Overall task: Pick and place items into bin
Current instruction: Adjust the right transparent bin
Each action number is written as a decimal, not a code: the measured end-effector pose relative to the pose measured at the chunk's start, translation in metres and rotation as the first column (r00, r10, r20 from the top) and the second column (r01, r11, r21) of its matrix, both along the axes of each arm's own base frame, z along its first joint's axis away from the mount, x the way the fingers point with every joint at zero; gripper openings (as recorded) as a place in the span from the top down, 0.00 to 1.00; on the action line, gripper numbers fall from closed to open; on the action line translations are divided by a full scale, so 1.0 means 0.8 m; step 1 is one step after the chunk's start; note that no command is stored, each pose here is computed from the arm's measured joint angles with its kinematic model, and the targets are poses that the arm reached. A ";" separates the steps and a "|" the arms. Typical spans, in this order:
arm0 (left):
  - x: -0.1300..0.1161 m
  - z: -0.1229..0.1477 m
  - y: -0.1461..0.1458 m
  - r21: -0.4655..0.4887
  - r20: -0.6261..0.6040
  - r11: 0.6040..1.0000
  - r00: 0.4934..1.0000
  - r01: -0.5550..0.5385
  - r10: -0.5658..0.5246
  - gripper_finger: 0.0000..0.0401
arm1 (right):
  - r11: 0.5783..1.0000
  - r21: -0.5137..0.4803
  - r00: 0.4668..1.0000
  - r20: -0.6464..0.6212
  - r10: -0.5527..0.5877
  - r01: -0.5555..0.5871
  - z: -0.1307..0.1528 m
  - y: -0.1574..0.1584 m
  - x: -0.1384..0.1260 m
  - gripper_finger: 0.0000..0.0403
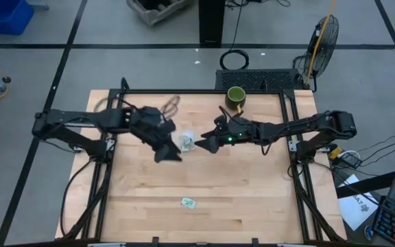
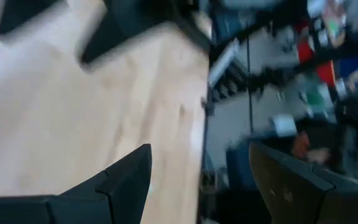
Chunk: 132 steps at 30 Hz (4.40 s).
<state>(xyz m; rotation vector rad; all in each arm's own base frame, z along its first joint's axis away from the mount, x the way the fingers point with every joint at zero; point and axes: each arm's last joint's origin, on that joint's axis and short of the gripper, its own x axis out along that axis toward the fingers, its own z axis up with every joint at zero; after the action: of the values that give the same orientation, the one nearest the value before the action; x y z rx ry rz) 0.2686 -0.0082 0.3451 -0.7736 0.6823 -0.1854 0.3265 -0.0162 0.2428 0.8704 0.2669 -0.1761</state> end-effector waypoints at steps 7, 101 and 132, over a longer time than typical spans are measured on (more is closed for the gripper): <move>-0.030 0.018 0.022 0.045 0.018 0.991 0.992 -0.125 0.124 0.31 | 0.994 -0.042 0.978 0.185 -0.093 0.103 0.022 -0.002 0.005 0.02; -0.028 0.013 0.044 0.107 0.015 0.973 0.979 -0.204 0.204 0.31 | 0.712 -0.673 0.901 -0.412 -0.137 -0.200 -0.103 -0.018 0.085 0.38; -0.028 0.013 0.044 0.126 0.021 0.972 0.980 -0.201 0.200 0.31 | 0.956 -0.257 0.910 -0.413 0.026 -0.144 -0.113 -0.005 0.081 0.81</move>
<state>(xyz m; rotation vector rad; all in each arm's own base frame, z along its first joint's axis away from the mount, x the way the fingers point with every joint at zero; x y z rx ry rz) 0.2459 0.0273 0.3557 -0.7136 0.5979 0.0388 0.3914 -0.0199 0.1525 0.5286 0.6540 -0.3062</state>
